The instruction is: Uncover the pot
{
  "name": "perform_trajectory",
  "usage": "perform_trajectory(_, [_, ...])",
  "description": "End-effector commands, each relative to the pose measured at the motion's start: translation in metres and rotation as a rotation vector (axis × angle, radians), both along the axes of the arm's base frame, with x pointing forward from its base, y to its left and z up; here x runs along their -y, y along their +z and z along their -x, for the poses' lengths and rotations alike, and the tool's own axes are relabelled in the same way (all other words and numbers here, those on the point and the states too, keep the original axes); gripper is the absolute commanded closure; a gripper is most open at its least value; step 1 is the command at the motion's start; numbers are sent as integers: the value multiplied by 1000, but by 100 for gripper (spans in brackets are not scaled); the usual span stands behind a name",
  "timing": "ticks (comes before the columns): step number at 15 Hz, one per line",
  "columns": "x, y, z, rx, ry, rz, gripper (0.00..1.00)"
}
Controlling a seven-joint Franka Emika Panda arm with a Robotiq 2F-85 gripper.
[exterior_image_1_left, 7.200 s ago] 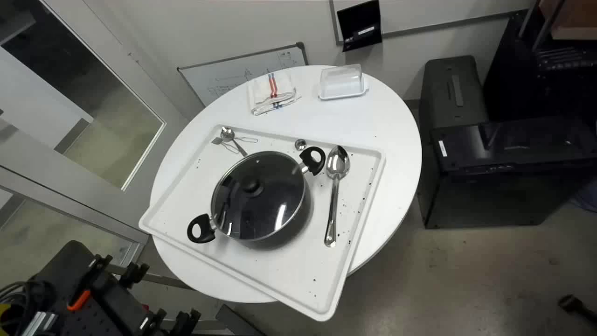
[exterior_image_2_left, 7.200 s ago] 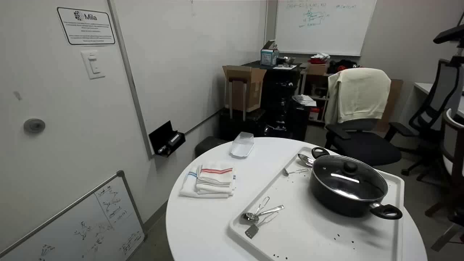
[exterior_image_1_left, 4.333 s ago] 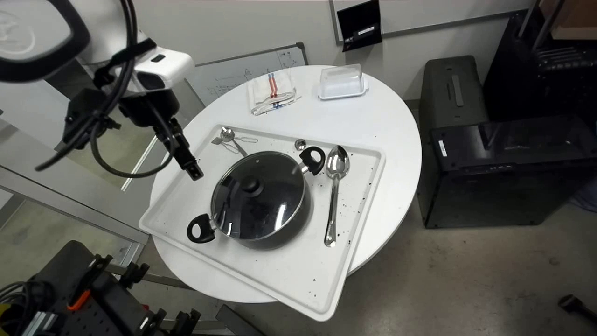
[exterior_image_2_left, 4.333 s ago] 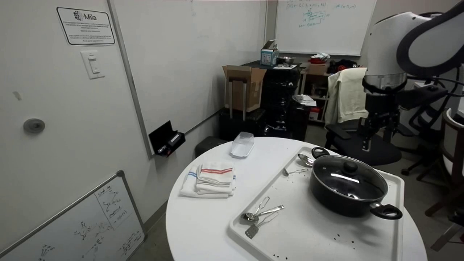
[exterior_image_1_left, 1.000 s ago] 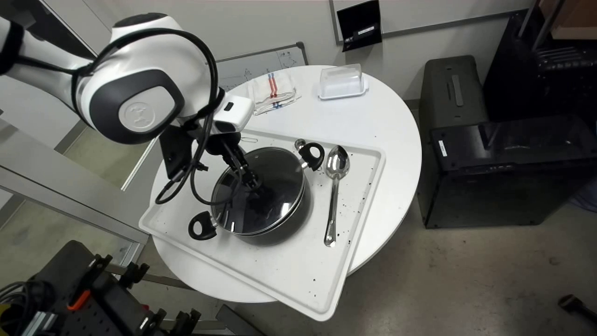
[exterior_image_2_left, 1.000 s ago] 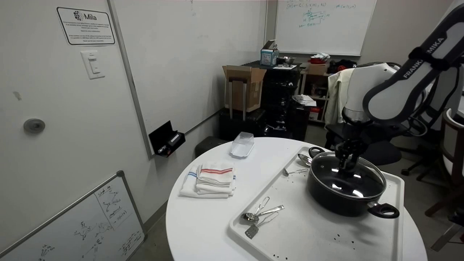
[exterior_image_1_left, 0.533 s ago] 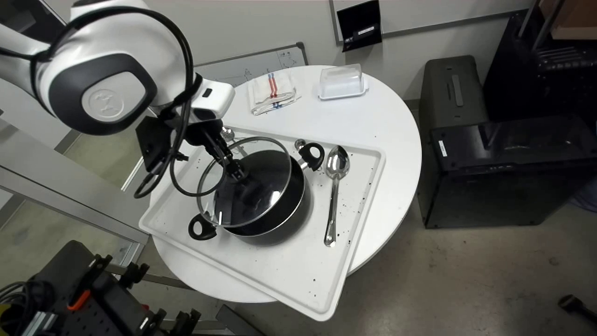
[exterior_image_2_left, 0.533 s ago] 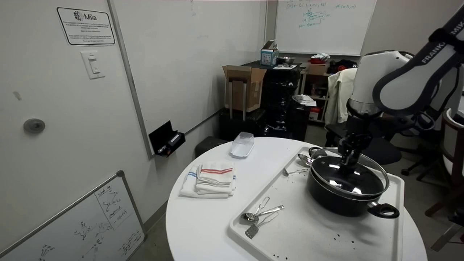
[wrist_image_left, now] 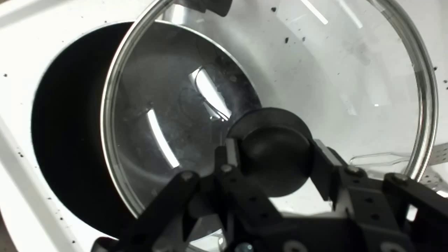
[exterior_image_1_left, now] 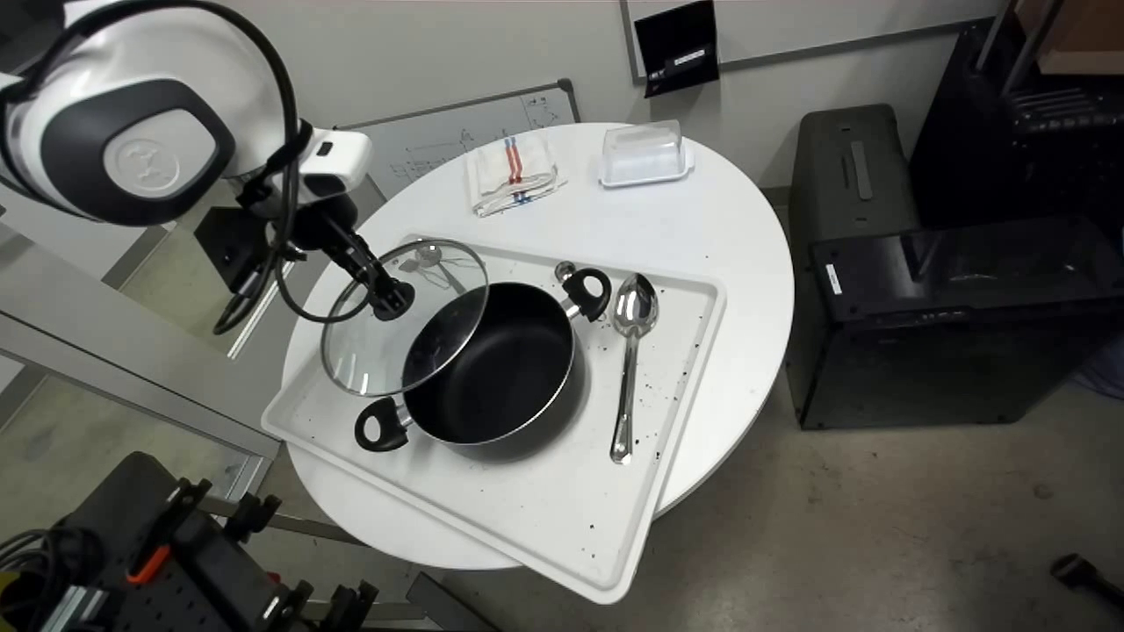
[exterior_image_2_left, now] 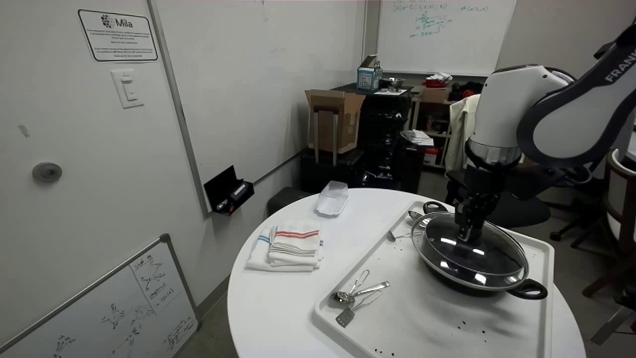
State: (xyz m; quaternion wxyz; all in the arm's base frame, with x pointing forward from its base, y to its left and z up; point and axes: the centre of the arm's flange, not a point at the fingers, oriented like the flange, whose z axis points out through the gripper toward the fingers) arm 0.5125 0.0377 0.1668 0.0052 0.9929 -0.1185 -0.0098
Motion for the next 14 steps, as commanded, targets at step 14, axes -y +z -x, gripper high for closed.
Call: perform_trajectory(14, [-160,-35,8,-65,369,28,75])
